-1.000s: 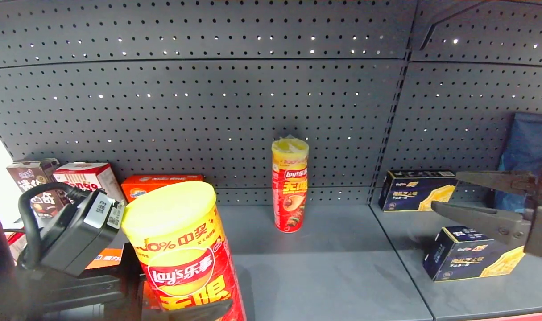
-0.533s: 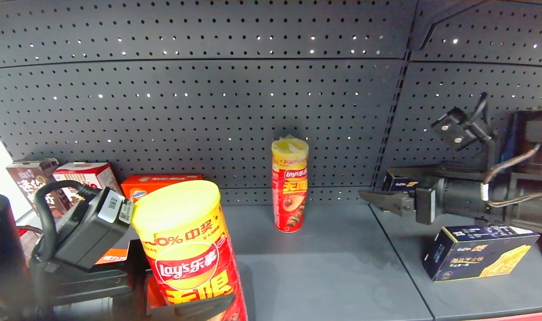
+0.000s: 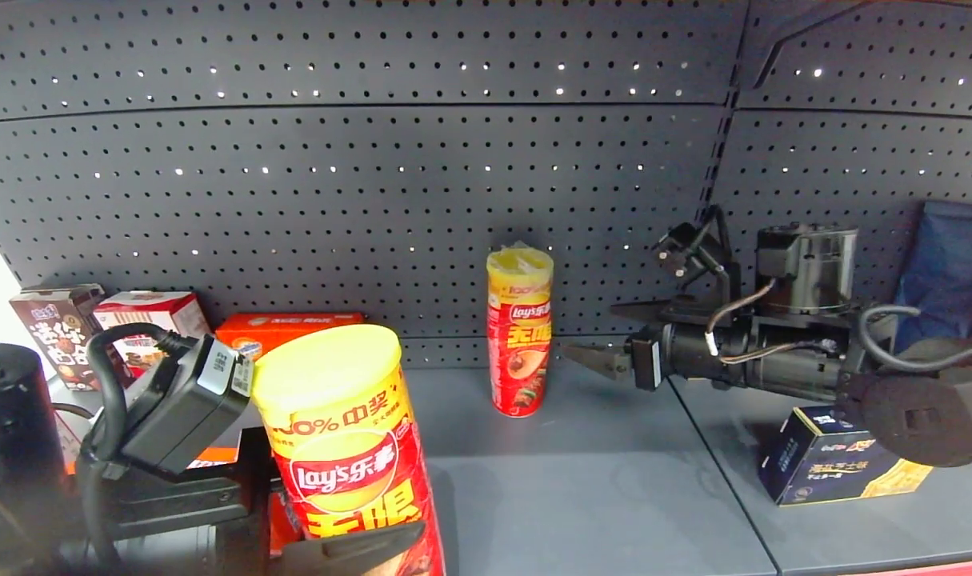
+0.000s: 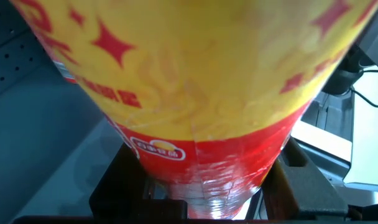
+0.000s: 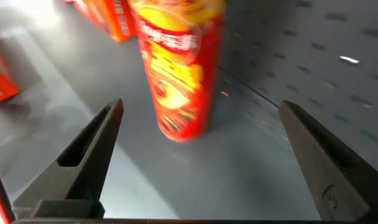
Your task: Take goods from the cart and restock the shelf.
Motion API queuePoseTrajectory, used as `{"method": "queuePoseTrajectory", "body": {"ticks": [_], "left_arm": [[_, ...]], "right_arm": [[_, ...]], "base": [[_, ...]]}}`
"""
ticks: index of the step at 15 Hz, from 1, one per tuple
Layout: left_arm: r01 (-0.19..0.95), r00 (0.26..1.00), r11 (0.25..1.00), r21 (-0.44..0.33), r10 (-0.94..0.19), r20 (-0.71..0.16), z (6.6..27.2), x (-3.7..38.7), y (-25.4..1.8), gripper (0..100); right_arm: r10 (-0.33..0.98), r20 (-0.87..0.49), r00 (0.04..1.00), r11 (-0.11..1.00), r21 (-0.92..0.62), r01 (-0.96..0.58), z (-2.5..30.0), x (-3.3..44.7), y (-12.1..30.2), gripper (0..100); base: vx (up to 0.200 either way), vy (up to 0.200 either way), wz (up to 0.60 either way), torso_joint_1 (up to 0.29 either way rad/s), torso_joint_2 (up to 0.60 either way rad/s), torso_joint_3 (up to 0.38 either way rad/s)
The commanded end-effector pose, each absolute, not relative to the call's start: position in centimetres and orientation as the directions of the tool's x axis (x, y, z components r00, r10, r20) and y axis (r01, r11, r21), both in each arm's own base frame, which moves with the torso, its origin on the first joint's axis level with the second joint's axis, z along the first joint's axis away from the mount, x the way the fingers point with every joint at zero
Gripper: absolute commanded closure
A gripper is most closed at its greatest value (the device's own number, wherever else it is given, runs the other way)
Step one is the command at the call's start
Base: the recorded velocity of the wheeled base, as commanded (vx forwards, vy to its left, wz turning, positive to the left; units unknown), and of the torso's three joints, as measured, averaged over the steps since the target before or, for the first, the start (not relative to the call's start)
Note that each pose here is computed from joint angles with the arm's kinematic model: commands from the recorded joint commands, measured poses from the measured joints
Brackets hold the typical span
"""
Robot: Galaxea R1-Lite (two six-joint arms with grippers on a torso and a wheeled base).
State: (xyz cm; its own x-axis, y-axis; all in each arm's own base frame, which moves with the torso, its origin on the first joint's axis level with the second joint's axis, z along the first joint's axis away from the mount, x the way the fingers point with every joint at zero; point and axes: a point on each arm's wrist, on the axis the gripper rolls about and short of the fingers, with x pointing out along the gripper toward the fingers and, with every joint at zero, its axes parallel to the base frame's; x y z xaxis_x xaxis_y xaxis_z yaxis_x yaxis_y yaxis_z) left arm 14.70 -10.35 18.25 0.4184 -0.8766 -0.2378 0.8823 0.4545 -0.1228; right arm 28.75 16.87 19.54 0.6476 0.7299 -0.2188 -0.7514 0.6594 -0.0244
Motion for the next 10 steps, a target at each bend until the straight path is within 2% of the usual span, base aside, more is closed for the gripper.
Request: {"method": "queuePoseTrajectory", "body": {"ticks": [1, 4, 10], "left_arm": [[0.881, 0.420, 0.457, -0.126, -0.875, -0.241, 18.2, 14.8, -10.4, 100], [0.881, 0.421, 0.456, -0.121, -0.876, -0.236, 18.4, 14.9, -10.4, 100], [0.878, 0.428, 0.463, -0.121, -0.873, -0.236, 18.4, 15.0, -10.3, 100]], "right_arm": [[0.756, -0.250, 0.605, 0.624, -0.003, -0.781, 16.8, 30.5, 18.3, 0], [0.806, -0.229, 0.546, 0.562, 0.006, -0.827, 15.5, 31.2, 19.7, 0], [0.807, -0.250, 0.535, 0.555, 0.015, -0.831, 14.2, 32.0, 20.5, 0]], "base": [[0.000, 0.000, 0.00, 0.000, 0.00, 0.000], [0.000, 0.000, 0.00, 0.000, 0.00, 0.000], [0.000, 0.000, 0.00, 0.000, 0.00, 0.000]]}}
